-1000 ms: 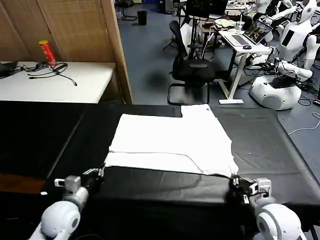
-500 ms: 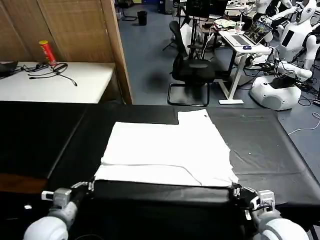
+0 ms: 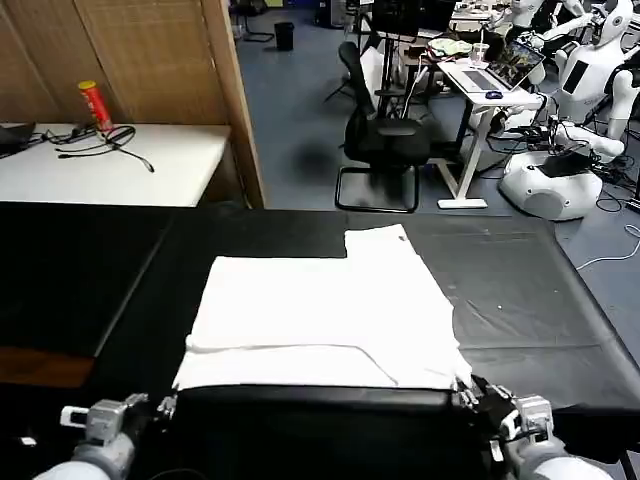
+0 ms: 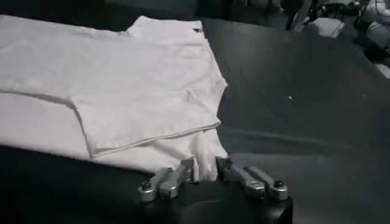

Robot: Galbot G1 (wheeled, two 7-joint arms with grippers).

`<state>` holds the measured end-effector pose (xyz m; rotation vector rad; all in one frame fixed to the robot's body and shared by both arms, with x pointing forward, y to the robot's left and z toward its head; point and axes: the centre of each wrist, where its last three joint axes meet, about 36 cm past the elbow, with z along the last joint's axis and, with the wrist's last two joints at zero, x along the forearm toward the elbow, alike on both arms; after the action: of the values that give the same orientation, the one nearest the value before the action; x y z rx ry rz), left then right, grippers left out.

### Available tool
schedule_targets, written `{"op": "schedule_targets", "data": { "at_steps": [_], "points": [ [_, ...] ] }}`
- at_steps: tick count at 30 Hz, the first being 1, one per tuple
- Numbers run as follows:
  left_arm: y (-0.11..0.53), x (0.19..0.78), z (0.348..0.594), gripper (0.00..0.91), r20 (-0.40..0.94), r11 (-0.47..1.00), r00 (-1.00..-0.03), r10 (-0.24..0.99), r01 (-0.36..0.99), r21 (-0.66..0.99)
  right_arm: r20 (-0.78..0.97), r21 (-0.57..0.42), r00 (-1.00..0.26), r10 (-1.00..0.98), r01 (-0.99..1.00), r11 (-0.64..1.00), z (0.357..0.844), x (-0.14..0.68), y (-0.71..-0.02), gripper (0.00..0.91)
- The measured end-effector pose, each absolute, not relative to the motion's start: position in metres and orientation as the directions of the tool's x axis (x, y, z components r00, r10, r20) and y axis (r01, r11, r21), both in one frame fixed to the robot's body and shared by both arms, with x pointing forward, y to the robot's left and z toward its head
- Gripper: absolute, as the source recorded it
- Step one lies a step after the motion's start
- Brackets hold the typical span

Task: Fold and organize the clothes.

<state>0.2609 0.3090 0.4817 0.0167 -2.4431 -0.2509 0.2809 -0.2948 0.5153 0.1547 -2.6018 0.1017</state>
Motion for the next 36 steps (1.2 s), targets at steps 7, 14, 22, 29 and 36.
{"op": "schedule_targets", "data": {
  "at_steps": [7, 14, 22, 29, 36],
  "points": [
    [0.317, 0.303, 0.495, 0.878, 0.475, 0.995, -0.88, -0.017, 0.033, 0.097, 0.373, -0.016, -0.923, -0.091, -0.104, 0.994, 0.51, 0.362, -0.313, 0.878],
    [0.324, 0.381, 0.503, 0.878, 0.374, 0.999, -0.926, 0.046, 0.039, -0.025, 0.304, -0.021, -0.951, -0.062, -0.072, 0.997, 0.494, 0.46, -0.316, 0.878],
    [0.32, 0.48, 0.494, 0.878, 0.374, 0.992, -0.923, 0.089, 0.05, -0.113, 0.387, -0.008, -0.92, -0.063, -0.072, 0.997, 0.475, 0.549, -0.297, 0.878],
    [0.317, 0.553, 0.483, 0.878, 0.452, 0.992, -0.886, 0.101, 0.056, -0.111, 0.473, 0.016, -0.879, -0.06, -0.059, 0.998, 0.461, 0.599, -0.287, 0.878],
    [0.326, 0.583, 0.467, 0.878, 0.56, 0.998, -0.827, 0.04, 0.007, -0.061, 0.522, 0.038, -0.851, -0.059, -0.046, 0.998, 0.452, 0.629, -0.272, 0.878]
  ]
}}
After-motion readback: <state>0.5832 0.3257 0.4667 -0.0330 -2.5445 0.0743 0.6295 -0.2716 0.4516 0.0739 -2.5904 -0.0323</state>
